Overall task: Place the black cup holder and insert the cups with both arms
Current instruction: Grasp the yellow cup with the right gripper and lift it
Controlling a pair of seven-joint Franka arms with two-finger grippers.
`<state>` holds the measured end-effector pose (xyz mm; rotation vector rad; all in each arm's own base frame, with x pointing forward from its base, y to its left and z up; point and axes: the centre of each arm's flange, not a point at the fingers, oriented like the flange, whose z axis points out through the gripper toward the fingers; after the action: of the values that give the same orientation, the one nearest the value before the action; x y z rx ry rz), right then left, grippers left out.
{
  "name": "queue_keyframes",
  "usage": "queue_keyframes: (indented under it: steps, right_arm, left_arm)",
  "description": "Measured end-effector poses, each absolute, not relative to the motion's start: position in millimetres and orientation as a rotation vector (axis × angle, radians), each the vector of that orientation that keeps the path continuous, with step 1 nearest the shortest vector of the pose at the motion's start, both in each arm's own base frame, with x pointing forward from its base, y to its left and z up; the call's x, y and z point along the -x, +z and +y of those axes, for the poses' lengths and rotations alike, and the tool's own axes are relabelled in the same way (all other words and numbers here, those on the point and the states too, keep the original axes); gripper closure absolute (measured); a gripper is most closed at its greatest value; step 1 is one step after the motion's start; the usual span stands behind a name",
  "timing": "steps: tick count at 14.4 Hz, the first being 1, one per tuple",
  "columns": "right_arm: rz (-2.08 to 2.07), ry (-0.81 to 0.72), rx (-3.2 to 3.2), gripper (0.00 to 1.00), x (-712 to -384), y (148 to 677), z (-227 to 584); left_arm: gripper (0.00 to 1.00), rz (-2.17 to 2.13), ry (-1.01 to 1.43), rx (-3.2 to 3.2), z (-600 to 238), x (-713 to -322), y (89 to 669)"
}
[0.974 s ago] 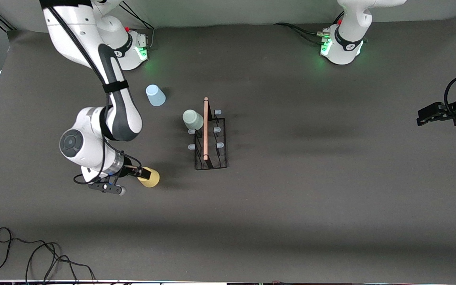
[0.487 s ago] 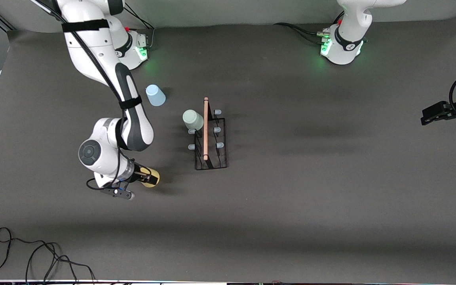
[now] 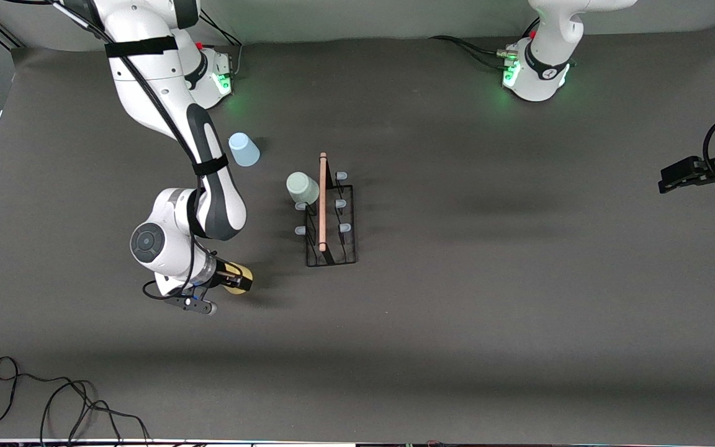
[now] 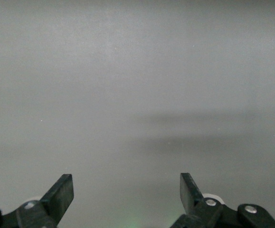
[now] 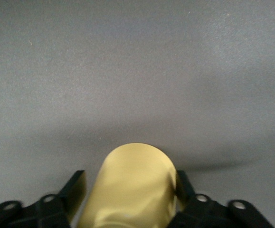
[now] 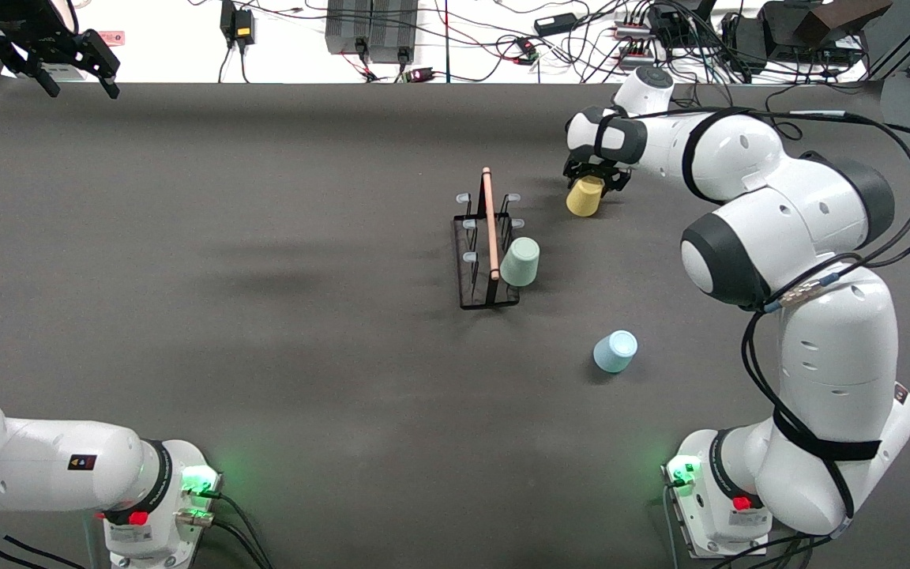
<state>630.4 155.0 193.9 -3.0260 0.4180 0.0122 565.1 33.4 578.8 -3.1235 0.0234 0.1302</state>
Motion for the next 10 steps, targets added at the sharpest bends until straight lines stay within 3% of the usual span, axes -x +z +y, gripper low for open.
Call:
queue_keyframes:
  steps: [1,10]
  right_arm:
    - [0.392,0.036,3.027,0.29,-629.6,195.6,154.7]
    - [0.302,0.189,3.000,0.29,-618.0,206.9,161.5]
  left_arm:
    - [0.00,0.024,0.130,3.124,33.3,-564.6,579.6]
    - [0.00,0.023,0.144,3.124,33.3,-560.8,582.3]
